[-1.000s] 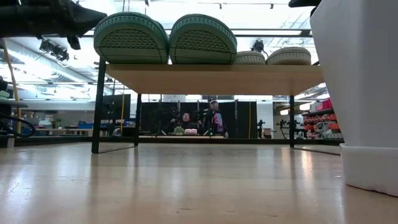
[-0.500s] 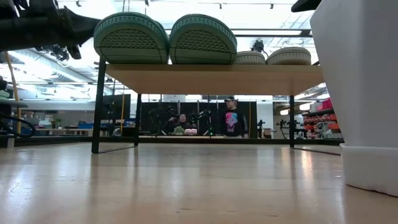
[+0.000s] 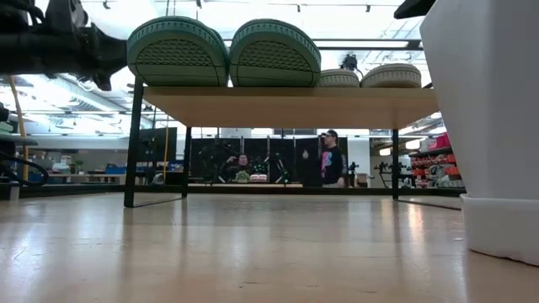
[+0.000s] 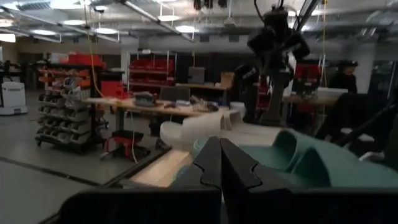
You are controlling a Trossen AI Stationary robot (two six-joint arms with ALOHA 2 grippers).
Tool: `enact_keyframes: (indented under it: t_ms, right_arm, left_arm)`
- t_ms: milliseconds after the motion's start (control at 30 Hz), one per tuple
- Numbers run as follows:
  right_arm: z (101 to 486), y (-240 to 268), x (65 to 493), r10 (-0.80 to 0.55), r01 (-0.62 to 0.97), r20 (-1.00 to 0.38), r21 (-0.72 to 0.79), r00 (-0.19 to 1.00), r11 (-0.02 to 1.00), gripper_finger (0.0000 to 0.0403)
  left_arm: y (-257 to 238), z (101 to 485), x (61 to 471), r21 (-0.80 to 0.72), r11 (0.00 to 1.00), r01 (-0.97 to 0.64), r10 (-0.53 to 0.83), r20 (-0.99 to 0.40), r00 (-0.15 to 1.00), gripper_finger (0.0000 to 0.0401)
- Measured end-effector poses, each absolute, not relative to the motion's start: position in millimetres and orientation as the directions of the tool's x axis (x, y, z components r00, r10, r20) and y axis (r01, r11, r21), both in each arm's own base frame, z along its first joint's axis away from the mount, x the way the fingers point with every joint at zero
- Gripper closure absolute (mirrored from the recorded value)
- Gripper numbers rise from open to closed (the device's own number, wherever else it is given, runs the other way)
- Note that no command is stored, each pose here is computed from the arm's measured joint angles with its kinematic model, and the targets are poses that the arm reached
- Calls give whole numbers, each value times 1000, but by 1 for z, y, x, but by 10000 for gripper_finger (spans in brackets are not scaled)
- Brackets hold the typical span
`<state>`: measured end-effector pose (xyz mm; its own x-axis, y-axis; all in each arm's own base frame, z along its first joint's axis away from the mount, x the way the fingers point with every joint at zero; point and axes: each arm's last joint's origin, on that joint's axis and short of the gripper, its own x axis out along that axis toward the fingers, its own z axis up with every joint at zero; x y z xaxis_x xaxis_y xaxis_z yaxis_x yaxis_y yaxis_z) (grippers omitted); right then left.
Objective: Pick and place slides into the shelf
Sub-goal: Return to Home Position
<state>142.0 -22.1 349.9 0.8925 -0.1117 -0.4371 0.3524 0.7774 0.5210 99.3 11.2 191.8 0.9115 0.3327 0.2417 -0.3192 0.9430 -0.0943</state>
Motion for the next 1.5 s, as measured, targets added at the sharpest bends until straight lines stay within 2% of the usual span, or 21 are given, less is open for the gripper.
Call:
enact_keyframes:
  t_ms: [133, 500, 800, 1000, 1133, 1333, 1500]
  right_arm:
    - [350, -22, 142, -112, 353, -437, 521, 892, 778, 402]
    - [351, -23, 139, -148, 374, -427, 514, 892, 772, 402]
    - [361, -21, 109, -252, 394, -343, 454, 905, 799, 402]
    - [362, -18, 87, -281, 386, -327, 325, 902, 863, 402]
    - [358, -14, 60, -281, 385, -330, 313, 901, 868, 402]
    - [361, -7, 22, -284, 331, -180, 338, 942, 881, 403]
    - [348, -4, 3, -287, 290, -62, 351, 956, 890, 403]
  left_arm:
    - [11, 188, 100, -109, 943, -315, 331, 207, 920, 400]
    - [9, 189, 101, -221, 952, -212, 261, 224, 939, 386]
    - [9, 189, 101, -221, 952, -212, 261, 224, 939, 359]
    - [9, 189, 101, -221, 952, -212, 261, 224, 939, 365]
    - [9, 189, 101, -221, 952, -212, 261, 224, 939, 372]
    - [9, 189, 101, -220, 952, -212, 261, 224, 939, 375]
    - [9, 189, 101, -220, 952, -212, 261, 224, 939, 367]
